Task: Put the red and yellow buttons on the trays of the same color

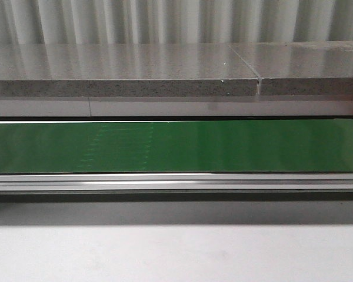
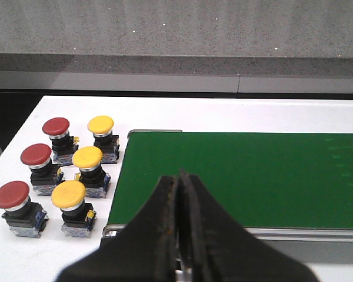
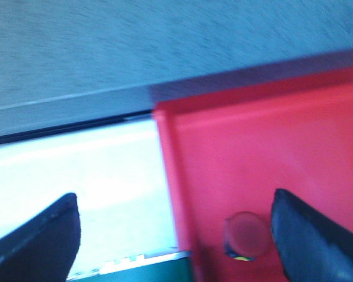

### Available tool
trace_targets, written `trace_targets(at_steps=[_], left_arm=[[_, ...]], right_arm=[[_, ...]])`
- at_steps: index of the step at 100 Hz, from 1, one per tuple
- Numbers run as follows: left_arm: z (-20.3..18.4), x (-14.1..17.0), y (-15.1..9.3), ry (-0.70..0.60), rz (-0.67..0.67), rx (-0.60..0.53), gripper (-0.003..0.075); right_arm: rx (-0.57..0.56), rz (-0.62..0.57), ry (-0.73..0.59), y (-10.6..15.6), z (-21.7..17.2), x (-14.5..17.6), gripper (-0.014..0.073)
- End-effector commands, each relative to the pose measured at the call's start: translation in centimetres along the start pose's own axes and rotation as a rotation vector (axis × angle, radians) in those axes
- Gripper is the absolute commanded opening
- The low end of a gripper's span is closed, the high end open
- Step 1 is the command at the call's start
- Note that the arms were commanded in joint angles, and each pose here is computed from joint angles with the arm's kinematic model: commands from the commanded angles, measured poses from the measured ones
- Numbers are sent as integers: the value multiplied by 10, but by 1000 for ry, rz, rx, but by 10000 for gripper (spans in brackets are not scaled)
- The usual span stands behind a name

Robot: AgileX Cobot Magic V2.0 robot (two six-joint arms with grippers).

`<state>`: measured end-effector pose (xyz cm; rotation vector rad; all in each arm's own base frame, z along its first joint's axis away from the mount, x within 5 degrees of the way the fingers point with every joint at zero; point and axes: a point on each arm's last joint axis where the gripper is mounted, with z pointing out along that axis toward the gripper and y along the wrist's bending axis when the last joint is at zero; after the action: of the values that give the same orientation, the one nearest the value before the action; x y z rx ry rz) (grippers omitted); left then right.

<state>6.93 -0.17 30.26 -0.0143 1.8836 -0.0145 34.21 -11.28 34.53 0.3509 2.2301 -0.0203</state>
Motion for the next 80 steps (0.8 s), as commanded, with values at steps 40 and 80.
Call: trace_targets(at_steps=[40,80], left_arm=[[-3,-15,0,-94,-13,4,-20],[-3,-15,0,-94,-13,4,-20]], right_arm=[[-250,-219,-214,90,-110,52,647],[-314,-268,-234,75,-163,140,647]])
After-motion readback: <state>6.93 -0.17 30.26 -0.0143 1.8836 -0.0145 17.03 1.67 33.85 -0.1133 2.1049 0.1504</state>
